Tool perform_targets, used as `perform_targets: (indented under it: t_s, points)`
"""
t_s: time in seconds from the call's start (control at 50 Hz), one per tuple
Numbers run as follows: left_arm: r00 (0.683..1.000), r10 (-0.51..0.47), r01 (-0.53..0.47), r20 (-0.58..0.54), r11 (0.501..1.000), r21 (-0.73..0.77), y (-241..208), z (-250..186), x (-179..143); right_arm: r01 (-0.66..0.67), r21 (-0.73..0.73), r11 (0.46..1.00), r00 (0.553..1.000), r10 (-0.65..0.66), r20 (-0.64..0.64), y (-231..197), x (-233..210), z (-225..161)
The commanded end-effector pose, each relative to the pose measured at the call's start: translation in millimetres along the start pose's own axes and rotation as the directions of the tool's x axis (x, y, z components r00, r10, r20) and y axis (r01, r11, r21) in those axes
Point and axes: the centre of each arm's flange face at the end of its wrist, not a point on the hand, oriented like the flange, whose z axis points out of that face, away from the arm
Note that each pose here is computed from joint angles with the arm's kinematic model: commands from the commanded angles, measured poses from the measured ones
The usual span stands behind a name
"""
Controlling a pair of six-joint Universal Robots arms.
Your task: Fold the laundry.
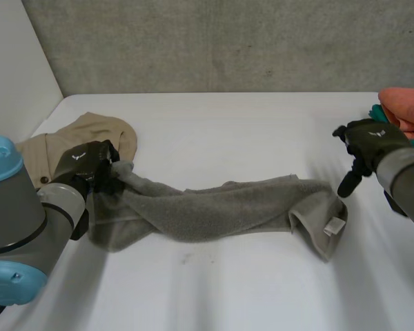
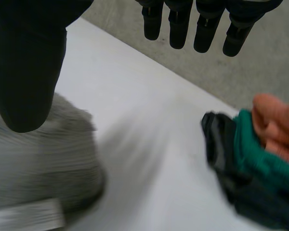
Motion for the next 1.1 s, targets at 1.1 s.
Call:
perform_targets:
  t_s: [1.1]
  points:
    - [1.0,0.008,-0.008,0.001,0.997,0.08,-55.8,-52.5,-1.0,0.535,0.097,0.839,0.842,-0.521,-0.139,-67.1,26.0,-78.5]
